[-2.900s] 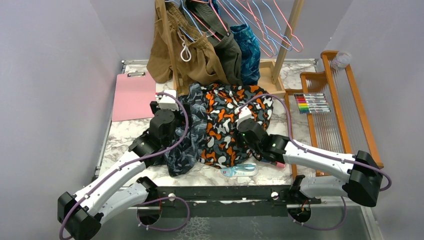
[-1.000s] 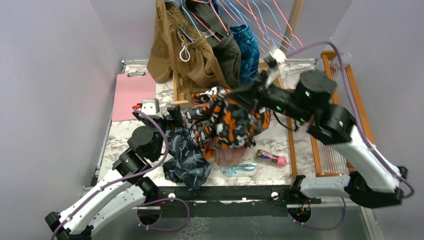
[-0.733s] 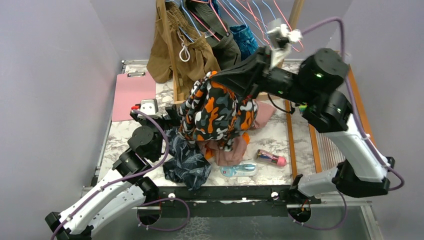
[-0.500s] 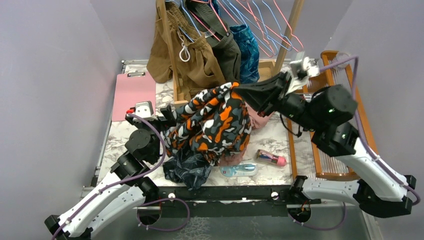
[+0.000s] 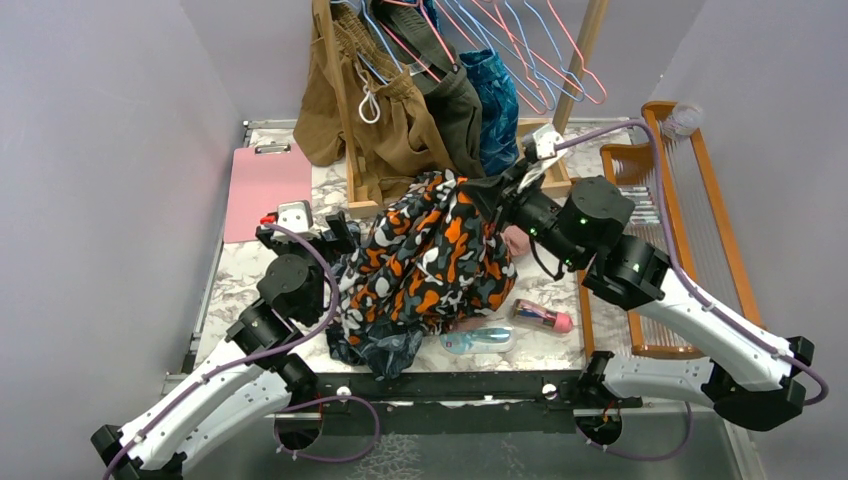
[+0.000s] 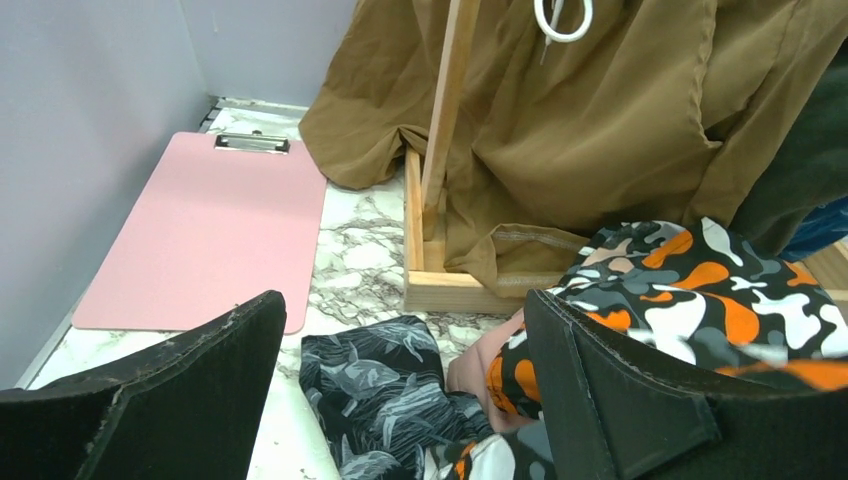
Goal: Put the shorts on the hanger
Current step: Adjust the shorts at the center of the board.
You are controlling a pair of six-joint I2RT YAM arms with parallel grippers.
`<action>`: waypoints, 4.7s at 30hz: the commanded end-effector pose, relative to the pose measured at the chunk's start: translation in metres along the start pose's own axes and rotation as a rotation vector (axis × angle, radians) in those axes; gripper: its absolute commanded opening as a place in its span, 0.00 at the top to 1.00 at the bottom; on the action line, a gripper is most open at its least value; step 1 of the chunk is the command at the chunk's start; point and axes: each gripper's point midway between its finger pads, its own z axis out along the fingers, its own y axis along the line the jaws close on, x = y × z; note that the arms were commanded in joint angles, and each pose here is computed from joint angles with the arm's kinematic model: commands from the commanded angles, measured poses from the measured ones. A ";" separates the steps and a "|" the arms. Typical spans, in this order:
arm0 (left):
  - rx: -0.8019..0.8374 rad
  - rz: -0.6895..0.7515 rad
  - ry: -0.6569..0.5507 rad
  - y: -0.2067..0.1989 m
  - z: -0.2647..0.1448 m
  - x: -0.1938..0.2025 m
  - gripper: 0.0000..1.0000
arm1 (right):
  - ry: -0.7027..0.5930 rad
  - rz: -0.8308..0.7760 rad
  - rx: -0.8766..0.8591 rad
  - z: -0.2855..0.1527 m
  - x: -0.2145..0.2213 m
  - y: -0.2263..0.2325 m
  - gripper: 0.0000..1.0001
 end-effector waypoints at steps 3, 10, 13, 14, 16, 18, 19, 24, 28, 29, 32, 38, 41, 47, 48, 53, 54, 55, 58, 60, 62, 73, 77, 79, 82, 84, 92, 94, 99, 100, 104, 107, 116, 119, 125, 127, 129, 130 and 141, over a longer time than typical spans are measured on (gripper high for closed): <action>0.056 -0.046 -0.019 -0.008 -0.002 -0.010 0.09 | 0.084 0.004 0.111 0.025 0.046 -0.018 0.99; 0.083 -0.041 -0.009 -0.015 -0.001 -0.009 0.09 | 0.190 0.096 0.006 0.073 0.065 -0.020 0.98; 0.107 -0.047 -0.009 -0.018 -0.003 -0.011 0.09 | 0.241 0.088 -0.023 0.079 0.075 -0.015 0.61; 0.123 -0.048 -0.011 -0.020 -0.004 -0.012 0.08 | 0.254 0.082 -0.012 0.077 0.079 -0.017 0.48; 0.160 -0.051 -0.016 -0.026 -0.005 -0.013 0.07 | 0.263 0.063 0.005 0.068 0.084 -0.022 0.29; 0.196 -0.051 -0.015 -0.033 -0.006 -0.014 0.06 | 0.273 0.050 0.022 0.054 0.093 -0.028 0.19; 0.209 -0.054 -0.017 -0.035 -0.007 -0.015 0.06 | 0.279 0.047 0.028 0.046 0.097 -0.030 0.17; 0.247 -0.052 -0.006 -0.044 -0.006 -0.011 0.02 | 0.313 0.063 0.006 -0.003 0.119 -0.032 0.16; 0.225 -0.047 0.014 -0.045 -0.002 -0.004 0.01 | 0.358 0.092 -0.004 -0.038 0.137 -0.032 0.16; 0.220 -0.045 0.019 -0.045 -0.001 -0.003 0.01 | 0.372 0.107 -0.005 -0.046 0.143 -0.032 0.16; 0.208 -0.031 0.041 -0.047 0.003 0.002 0.01 | 0.400 0.161 -0.062 -0.066 0.165 -0.022 0.16; 0.203 -0.027 0.058 -0.048 0.005 0.006 0.00 | 0.436 0.273 -0.269 -0.076 0.190 0.015 0.17; 0.204 -0.026 0.056 -0.048 0.004 0.006 0.01 | 0.423 0.293 -0.268 -0.070 0.192 0.016 0.18; 0.205 -0.034 0.045 -0.045 0.002 0.002 0.01 | 0.449 0.324 -0.290 -0.063 0.201 0.021 0.26; 0.207 -0.036 0.042 -0.045 0.001 0.001 0.01 | 0.454 0.327 -0.291 -0.062 0.203 0.022 0.28; 0.214 -0.043 0.033 -0.045 0.000 -0.002 0.01 | 0.446 0.334 -0.270 -0.059 0.200 0.020 0.35; 0.217 -0.045 0.030 -0.045 0.000 -0.003 0.01 | 0.447 0.335 -0.265 -0.058 0.200 0.019 0.37; 0.218 -0.047 0.030 -0.045 -0.001 -0.004 0.01 | 0.448 0.333 -0.263 -0.058 0.199 0.019 0.40; 0.223 -0.054 0.022 -0.045 -0.002 -0.007 0.01 | 0.439 0.335 -0.270 -0.056 0.194 0.020 0.57; 0.222 -0.058 0.017 -0.044 -0.003 -0.008 0.01 | 0.409 0.331 -0.284 -0.052 0.183 0.023 0.71; 0.221 -0.069 0.005 -0.042 -0.005 -0.012 0.01 | 0.366 0.319 -0.300 -0.043 0.165 0.026 0.84; 0.193 -0.190 -0.151 -0.010 -0.028 -0.057 0.01 | 0.165 0.271 -0.574 0.029 0.046 0.080 0.99; 0.242 -0.225 -0.174 -0.006 -0.042 -0.071 0.02 | 0.322 0.265 -0.592 0.050 0.086 0.090 0.67; 0.285 -0.211 -0.158 -0.012 -0.046 -0.072 0.02 | 0.329 0.240 -0.550 0.047 0.097 0.083 0.44; 0.332 -0.174 -0.108 -0.023 -0.046 -0.066 0.02 | 0.273 0.191 -0.447 0.029 0.103 0.060 0.24; 0.365 -0.138 -0.075 -0.033 -0.045 -0.062 0.02 | 0.272 0.148 -0.373 0.015 0.113 0.043 0.21; 0.822 0.064 0.111 -0.125 -0.063 -0.032 0.00 | 0.334 0.102 -0.147 -0.045 0.172 -0.009 0.21; 0.956 0.084 0.210 -0.154 -0.070 -0.017 0.00 | 0.322 0.112 -0.112 -0.056 0.177 -0.017 0.21; 1.034 0.121 0.314 -0.177 -0.074 0.004 0.00 | 0.285 0.142 -0.009 -0.073 0.181 -0.036 0.22; 1.046 0.129 0.314 -0.180 -0.076 0.003 0.00 | 0.282 0.156 0.018 -0.074 0.183 -0.040 0.22; 1.062 0.188 0.370 -0.193 -0.084 0.017 0.00 | 0.291 0.186 0.065 -0.075 0.197 -0.047 0.22; 1.052 0.247 0.401 -0.206 -0.093 0.033 0.00 | 0.288 0.195 0.033 -0.071 0.197 -0.041 0.25; 0.965 0.406 0.362 -0.240 -0.104 0.047 0.01 | 0.120 0.216 0.109 -0.089 0.147 -0.056 0.29; 0.886 0.465 0.365 -0.241 -0.095 0.061 0.00 | 0.062 0.239 0.135 -0.100 0.139 -0.062 0.28; 0.713 0.580 0.400 -0.226 -0.072 0.098 0.07 | 0.145 0.256 0.201 -0.107 0.156 -0.071 0.28; 0.652 0.605 0.401 -0.219 -0.065 0.104 0.16 | 0.141 0.255 0.201 -0.107 0.155 -0.071 0.28; 0.592 0.620 0.393 -0.212 -0.059 0.106 0.33 | 0.131 0.249 0.194 -0.106 0.152 -0.070 0.28; 0.564 0.625 0.386 -0.210 -0.055 0.105 0.43 | 0.129 0.244 0.190 -0.106 0.151 -0.069 0.28; 0.294 0.339 0.310 -0.127 0.008 0.032 1.00 | 0.157 0.190 0.052 -0.092 0.146 -0.046 0.28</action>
